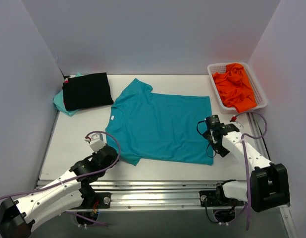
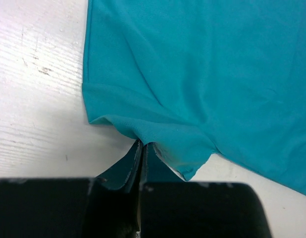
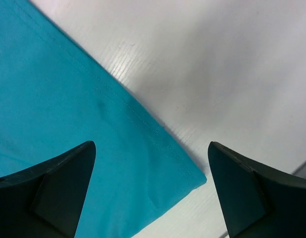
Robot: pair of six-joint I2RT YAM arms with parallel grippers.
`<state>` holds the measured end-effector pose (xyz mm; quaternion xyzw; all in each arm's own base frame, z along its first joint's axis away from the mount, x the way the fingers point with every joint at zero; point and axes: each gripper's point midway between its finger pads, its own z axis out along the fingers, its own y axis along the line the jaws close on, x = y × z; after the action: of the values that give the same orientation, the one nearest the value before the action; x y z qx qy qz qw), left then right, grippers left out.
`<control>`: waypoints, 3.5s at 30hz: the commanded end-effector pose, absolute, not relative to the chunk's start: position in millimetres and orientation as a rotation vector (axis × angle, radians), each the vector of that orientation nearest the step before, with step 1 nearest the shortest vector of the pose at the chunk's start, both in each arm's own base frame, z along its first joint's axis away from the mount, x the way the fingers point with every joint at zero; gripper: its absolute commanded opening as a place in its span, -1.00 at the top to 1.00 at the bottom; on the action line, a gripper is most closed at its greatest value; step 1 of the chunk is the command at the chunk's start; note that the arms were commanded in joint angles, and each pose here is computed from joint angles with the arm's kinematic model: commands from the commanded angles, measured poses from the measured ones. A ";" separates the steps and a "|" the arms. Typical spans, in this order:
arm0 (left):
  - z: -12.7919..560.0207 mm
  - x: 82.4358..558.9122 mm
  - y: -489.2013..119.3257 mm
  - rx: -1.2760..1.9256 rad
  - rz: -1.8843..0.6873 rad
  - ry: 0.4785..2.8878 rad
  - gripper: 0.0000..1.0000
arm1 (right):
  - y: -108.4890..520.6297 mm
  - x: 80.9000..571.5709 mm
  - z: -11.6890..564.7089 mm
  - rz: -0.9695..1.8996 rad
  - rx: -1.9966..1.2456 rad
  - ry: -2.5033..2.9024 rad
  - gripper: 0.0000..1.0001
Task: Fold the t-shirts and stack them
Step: Flatten the tshirt out, then fold the tshirt
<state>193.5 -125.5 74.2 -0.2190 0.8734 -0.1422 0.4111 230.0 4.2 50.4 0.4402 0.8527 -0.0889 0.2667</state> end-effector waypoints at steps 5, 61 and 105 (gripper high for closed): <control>68.5 213.8 -139.9 -0.483 -0.429 2.204 0.95 | 0.7 190.5 45.2 -0.493 1.250 2.479 -0.68; 76.9 220.8 -153.9 -0.413 -0.499 2.238 0.95 | 51.1 188.2 36.6 -0.274 0.972 2.470 1.00; 157.7 234.5 -152.0 -0.361 -0.463 2.168 0.95 | 59.5 239.8 97.6 -0.086 0.921 2.190 1.00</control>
<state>221.6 -149.2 136.2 -0.1499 0.8790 -0.1882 0.4118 225.5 61.3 80.8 0.3700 0.8622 -0.0188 0.3455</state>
